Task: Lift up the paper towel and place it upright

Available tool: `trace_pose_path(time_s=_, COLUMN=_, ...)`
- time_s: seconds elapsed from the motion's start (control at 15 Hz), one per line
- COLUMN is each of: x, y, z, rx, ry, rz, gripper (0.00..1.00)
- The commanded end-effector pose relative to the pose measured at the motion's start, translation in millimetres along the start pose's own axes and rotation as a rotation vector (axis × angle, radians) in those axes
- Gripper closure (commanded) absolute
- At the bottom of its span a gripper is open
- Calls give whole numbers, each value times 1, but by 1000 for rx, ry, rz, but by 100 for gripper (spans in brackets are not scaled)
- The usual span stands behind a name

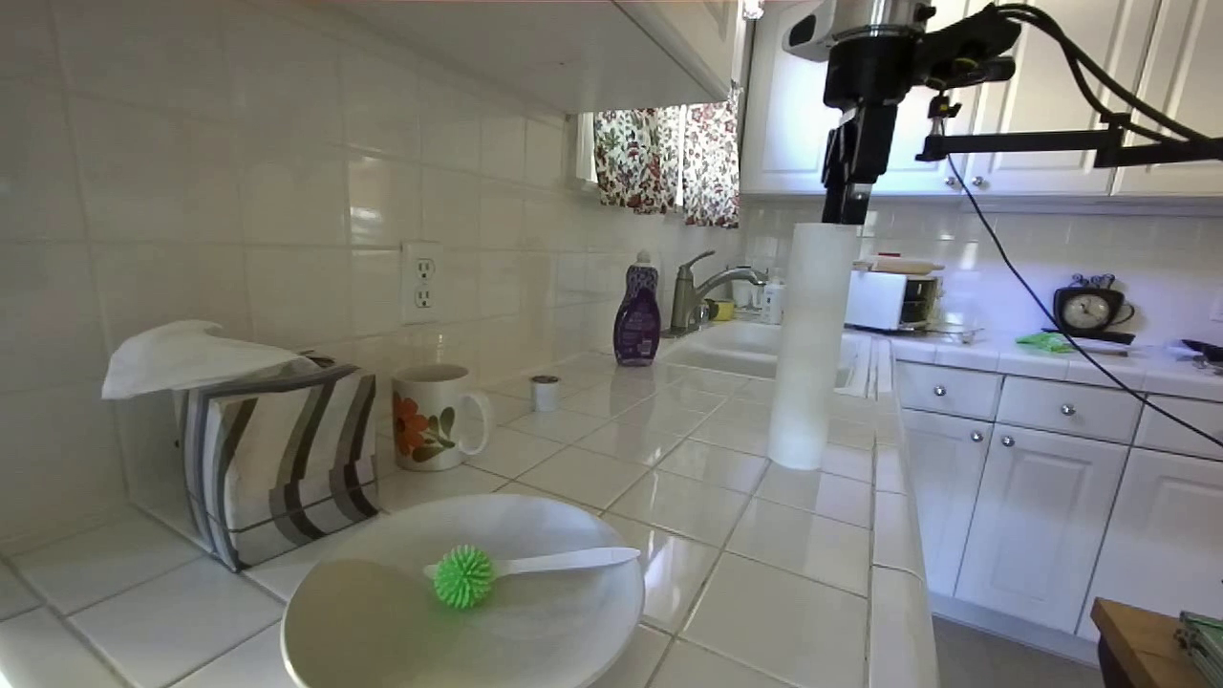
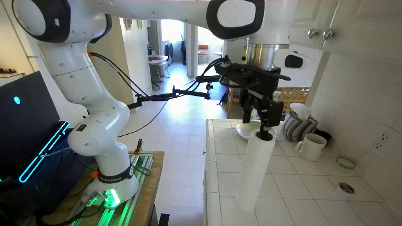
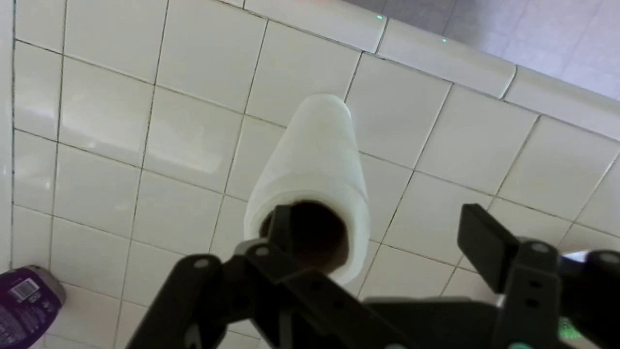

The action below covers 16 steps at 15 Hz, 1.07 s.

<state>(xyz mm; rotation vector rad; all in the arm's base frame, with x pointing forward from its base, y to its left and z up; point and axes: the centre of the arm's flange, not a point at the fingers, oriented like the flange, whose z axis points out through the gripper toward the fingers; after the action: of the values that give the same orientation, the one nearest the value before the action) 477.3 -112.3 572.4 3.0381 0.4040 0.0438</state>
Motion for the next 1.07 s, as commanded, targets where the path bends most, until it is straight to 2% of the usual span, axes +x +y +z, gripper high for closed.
trace_pose_path(time_s=0.0, x=-16, y=-14, z=-16, rx=26, ry=10, rz=21, gripper=0)
trace_pose_path(time_s=0.27, x=-26, y=-25, z=-46, rx=53, ry=16, rz=54, gripper=0)
trace_pose_path(time_s=0.47, x=-42, y=-43, z=-87, rx=189, ry=-124, rz=94, gripper=0)
trace_pose_path(time_s=0.73, x=-72, y=-64, z=-158, rx=273, ry=-124, rz=296, gripper=0)
trace_pose_path(time_s=0.87, x=-88, y=-65, z=-184, rx=249, ry=-61, rz=392, gripper=0)
trace_pose_path(time_s=0.93, x=-81, y=-63, z=-154, rx=235, ry=-99, rz=306, gripper=0)
trace_pose_path(time_s=1.0, x=-87, y=-64, z=-169, rx=231, ry=-71, rz=339, gripper=0)
